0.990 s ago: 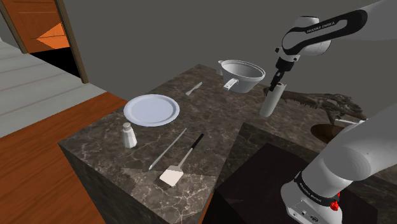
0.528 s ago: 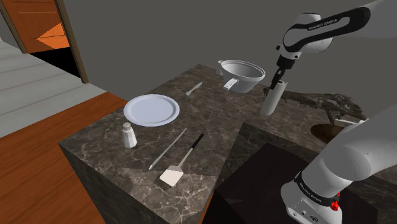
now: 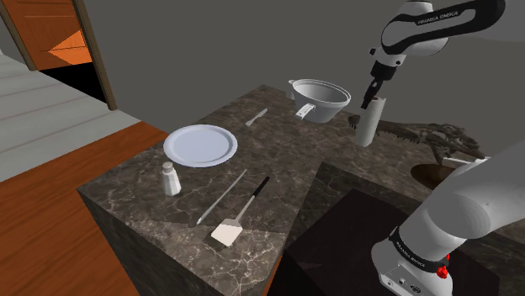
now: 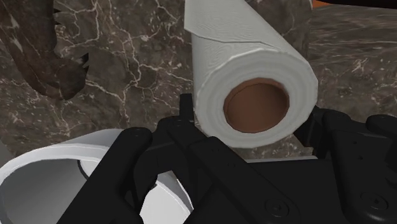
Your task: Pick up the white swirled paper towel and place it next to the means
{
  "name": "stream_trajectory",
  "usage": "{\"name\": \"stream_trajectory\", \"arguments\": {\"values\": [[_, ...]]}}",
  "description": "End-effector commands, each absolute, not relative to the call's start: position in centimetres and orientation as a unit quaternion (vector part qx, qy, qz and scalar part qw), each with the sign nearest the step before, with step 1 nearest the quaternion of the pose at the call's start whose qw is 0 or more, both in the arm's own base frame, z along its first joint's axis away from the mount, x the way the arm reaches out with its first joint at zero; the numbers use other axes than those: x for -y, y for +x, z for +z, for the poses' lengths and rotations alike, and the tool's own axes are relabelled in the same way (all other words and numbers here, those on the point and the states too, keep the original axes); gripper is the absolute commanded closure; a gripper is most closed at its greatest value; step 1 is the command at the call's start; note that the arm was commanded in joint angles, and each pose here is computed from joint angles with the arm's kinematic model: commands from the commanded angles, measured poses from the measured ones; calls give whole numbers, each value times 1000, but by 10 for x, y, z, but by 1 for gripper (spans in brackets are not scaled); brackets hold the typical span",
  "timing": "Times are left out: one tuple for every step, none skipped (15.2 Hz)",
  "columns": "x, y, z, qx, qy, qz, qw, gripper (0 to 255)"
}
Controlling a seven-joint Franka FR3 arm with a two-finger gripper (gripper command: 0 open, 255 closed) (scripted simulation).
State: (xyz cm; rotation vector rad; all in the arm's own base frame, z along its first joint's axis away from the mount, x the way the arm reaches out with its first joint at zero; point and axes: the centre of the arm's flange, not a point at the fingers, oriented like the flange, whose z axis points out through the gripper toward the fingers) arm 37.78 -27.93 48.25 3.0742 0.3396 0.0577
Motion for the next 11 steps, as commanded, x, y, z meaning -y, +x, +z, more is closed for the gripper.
{"name": "stream_trajectory", "arguments": {"values": [[279, 377, 492, -110, 993, 18, 24, 255], [279, 377, 498, -110, 993, 18, 24, 255], [279, 377, 503, -110, 993, 18, 24, 255], [279, 377, 508, -110, 993, 18, 24, 255], [279, 377, 514, -110, 993, 18, 24, 255], [279, 377, 519, -110, 993, 18, 24, 255], [279, 377, 524, -110, 993, 18, 24, 255], [279, 377, 529, -110, 993, 18, 24, 255], [279, 377, 535, -110, 993, 18, 24, 255], [279, 377, 540, -110, 993, 18, 24, 255], [279, 377, 545, -110, 993, 18, 24, 255]]}}
